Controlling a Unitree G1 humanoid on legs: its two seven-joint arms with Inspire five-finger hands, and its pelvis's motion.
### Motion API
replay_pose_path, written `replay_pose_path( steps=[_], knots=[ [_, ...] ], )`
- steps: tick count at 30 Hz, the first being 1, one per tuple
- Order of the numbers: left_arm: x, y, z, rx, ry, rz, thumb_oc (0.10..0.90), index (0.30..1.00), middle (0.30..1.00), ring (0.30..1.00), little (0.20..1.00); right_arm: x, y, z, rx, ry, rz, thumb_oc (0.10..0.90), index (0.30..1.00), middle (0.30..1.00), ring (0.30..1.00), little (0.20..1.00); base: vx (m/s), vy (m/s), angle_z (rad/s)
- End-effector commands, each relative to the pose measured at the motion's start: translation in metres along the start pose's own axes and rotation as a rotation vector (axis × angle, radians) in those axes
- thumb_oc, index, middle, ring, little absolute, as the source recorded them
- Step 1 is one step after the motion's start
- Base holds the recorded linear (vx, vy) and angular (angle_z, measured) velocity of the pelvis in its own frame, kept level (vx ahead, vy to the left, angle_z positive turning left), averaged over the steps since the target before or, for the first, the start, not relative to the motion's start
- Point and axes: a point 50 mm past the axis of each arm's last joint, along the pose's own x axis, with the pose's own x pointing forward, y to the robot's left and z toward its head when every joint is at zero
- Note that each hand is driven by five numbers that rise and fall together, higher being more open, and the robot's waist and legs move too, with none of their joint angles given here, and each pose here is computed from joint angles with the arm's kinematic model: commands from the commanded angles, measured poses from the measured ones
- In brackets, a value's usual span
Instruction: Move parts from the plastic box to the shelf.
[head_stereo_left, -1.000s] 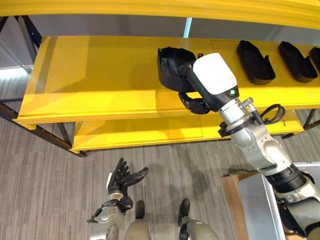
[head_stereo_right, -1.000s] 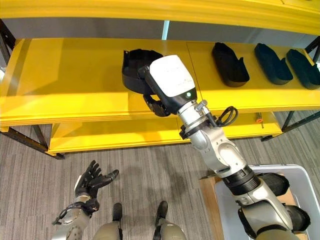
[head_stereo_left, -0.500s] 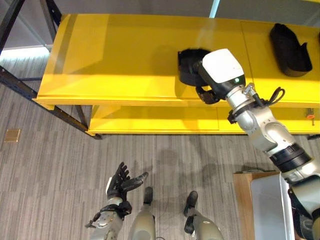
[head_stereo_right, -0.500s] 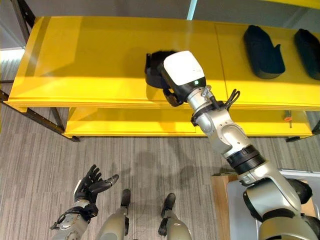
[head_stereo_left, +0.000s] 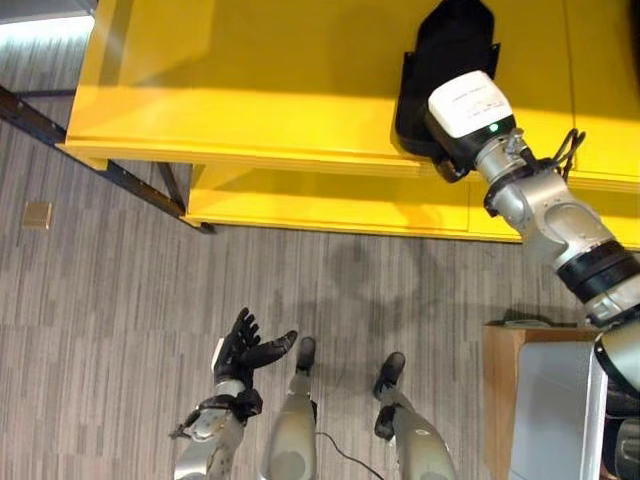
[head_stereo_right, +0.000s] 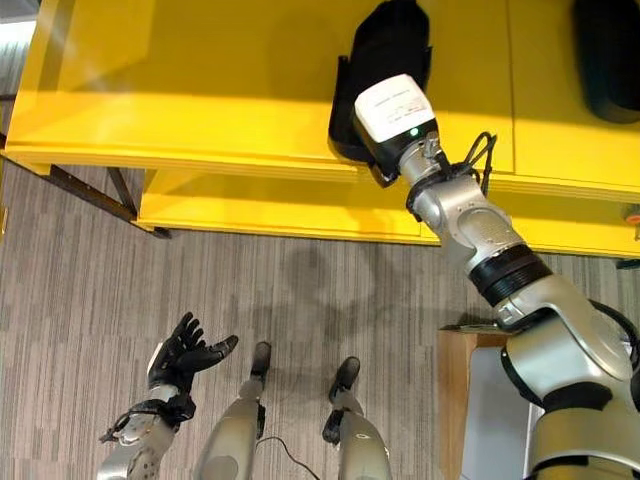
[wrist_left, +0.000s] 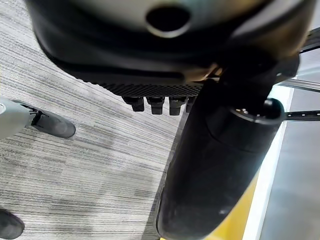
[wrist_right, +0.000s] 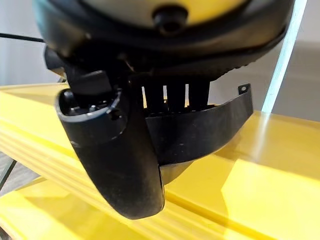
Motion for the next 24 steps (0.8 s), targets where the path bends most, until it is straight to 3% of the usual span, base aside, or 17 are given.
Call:
replay_pose_path(
  steps=[1, 10, 24],
  knots=[
    [-0.003, -0.003, 0.030, 0.012, -0.149, -0.056, 0.900, 1.000, 1.000, 1.000, 1.000, 0.017, -0.076, -0.016, -0.102, 0.031, -0.256, 0.400, 0.300, 0.300, 0.300, 0.300, 0.00, 0.000, 0.00],
    [0.002, -0.004, 0.037, 0.015, -0.179, -0.057, 0.900, 1.000, 1.000, 1.000, 1.000, 0.017, -0.082, -0.052, -0.161, 0.172, -0.241, 0.400, 0.300, 0.300, 0.300, 0.300, 0.00, 0.000, 0.00],
    [0.003, -0.004, 0.041, 0.018, -0.193, -0.062, 0.900, 1.000, 1.000, 1.000, 1.000, 0.013, -0.081, -0.074, -0.261, 0.234, -0.180, 0.400, 0.300, 0.300, 0.300, 0.300, 0.00, 0.004, 0.02]
  ],
)
